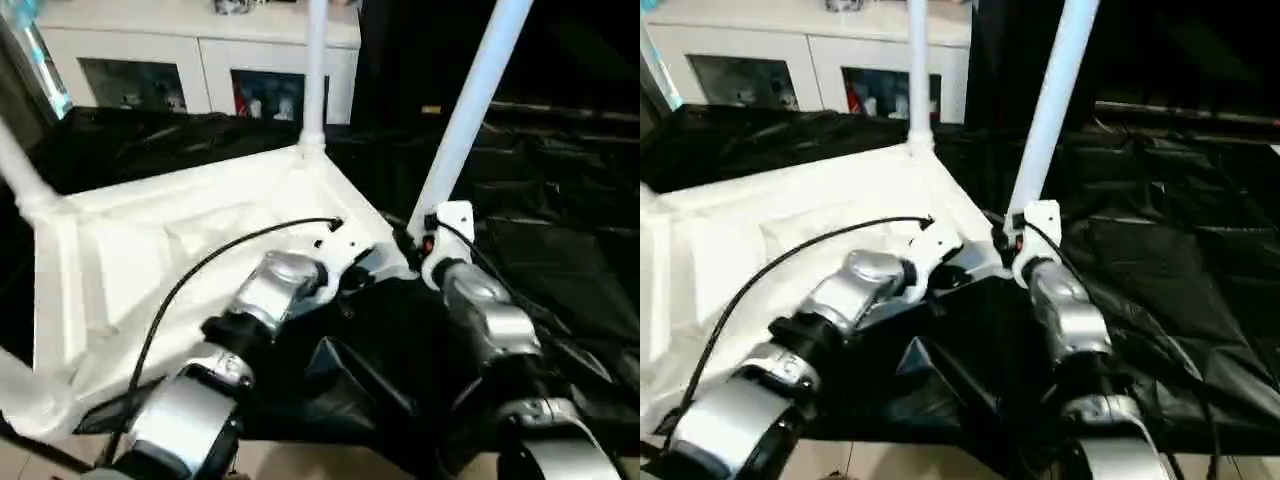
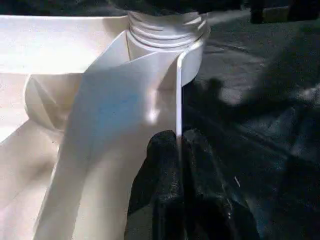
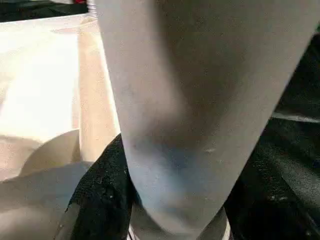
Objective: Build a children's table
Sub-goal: Rotate leg to tighten
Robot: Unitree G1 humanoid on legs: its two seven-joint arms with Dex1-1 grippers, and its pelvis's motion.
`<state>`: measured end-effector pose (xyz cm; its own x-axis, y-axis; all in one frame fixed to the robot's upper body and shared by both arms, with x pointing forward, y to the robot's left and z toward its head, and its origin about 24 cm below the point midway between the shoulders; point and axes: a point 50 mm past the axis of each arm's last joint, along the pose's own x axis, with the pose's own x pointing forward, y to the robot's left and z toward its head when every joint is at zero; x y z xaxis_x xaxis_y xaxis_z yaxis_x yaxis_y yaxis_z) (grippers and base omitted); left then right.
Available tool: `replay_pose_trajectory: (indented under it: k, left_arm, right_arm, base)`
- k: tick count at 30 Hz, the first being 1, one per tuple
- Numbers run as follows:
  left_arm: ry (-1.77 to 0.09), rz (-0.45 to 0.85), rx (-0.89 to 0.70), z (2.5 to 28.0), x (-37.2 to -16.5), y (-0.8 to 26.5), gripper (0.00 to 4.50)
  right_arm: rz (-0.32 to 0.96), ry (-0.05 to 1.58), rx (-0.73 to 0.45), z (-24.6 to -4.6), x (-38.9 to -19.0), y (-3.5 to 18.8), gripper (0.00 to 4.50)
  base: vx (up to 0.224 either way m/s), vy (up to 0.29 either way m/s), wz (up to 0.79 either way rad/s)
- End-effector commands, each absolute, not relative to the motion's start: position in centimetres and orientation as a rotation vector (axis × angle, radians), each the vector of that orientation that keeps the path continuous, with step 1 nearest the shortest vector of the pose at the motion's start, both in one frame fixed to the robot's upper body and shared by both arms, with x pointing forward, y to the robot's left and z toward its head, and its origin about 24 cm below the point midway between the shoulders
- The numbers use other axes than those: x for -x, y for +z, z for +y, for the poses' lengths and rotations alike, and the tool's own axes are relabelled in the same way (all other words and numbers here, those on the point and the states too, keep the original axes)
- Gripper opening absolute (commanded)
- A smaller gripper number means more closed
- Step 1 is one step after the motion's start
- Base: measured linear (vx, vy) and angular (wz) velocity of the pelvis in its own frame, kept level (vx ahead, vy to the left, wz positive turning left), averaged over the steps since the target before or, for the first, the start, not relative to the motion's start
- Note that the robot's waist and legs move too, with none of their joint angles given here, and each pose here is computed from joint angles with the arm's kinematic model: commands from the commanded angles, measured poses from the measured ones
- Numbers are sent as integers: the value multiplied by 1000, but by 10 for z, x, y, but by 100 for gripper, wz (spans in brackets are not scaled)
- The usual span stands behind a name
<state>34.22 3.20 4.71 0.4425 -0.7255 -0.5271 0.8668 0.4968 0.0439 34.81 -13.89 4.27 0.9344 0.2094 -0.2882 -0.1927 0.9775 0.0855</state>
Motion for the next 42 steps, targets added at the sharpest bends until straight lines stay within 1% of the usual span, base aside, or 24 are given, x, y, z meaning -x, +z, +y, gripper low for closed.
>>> replay_pose_trajectory:
  k: [1,2,3,4,5,7,8,9,10,11,12,14,15,18,23,24,26,27,31,32,39,40,41,42]
  left_arm:
    - [-1133,430,-270,-4,-330,52,0]
    - [-1145,429,-275,-4,-330,52,0]
    - [-1146,428,-276,-3,-330,52,0]
    - [-1151,423,-282,0,-330,52,0]
    - [-1152,422,-283,1,-331,52,0]
    - [-1150,421,-284,2,-331,51,0]
    - [-1162,424,-285,10,-332,51,0]
    - [-1175,424,-288,15,-333,50,0]
    - [-1175,424,-288,15,-333,50,0]
    - [-1199,424,-290,23,-333,50,0]
    - [-1203,424,-290,24,-333,50,0]
    - [-1273,420,-292,37,-330,49,0]
    - [-1273,420,-292,37,-330,49,0]
    - [-1381,397,-283,49,-325,52,0]
    - [-1425,413,-289,62,-324,53,0]
    - [-1441,424,-299,69,-323,53,0]
    - [-1446,428,-301,72,-323,53,0]
    - [-1448,429,-302,73,-323,53,0]
    - [-1449,432,-305,76,-323,53,0]
    - [-1449,432,-304,76,-323,53,0]
    - [-1442,428,-303,76,-323,52,0]
    - [-1418,429,-300,75,-324,52,0]
    - [-1412,430,-299,74,-324,52,0]
    - [-1363,429,-302,72,-327,51,0]
  right_arm:
    - [432,270,-108,-113,-337,16,252]
    - [415,298,-108,-110,-339,19,266]
    - [413,301,-103,-110,-340,20,266]
    - [399,320,-73,-112,-340,22,272]
    - [393,330,-59,-113,-341,23,291]
    - [386,336,-40,-114,-341,24,296]
    - [367,426,8,-121,-340,28,296]
    - [356,494,32,-126,-338,30,296]
    - [356,494,32,-126,-338,30,296]
    - [341,599,67,-133,-332,33,296]
    - [339,610,69,-134,-331,33,296]
    - [330,751,88,-149,-319,39,296]
    - [330,751,88,-149,-319,39,296]
    - [330,859,98,-162,-309,45,296]
    - [348,977,124,-171,-296,49,296]
    - [362,1014,128,-174,-292,50,296]
    - [369,1026,128,-175,-291,51,296]
    - [374,1033,138,-175,-291,51,270]
    - [383,1053,161,-174,-289,50,259]
    - [385,1056,162,-173,-289,50,235]
    - [380,1060,147,-169,-289,49,209]
    - [378,1009,145,-167,-292,46,208]
    - [378,995,145,-167,-293,45,207]
    - [396,907,145,-166,-298,38,206]
  base:
    - [0,0,0]
    - [0,0,0]
    - [0,0,0]
    - [0,0,0]
    - [0,0,0]
    - [0,0,0]
    - [0,0,0]
    - [0,0,0]
    - [0,0,0]
    - [0,0,0]
    - [0,0,0]
    - [0,0,0]
    - [0,0,0]
    - [0,0,0]
    - [0,0,0]
    - [0,0,0]
    - [0,0,0]
    - [0,0,0]
    - [0,0,0]
    - [0,0,0]
    - [0,0,0]
    - [0,0,0]
    - [0,0,0]
    - [0,0,0]
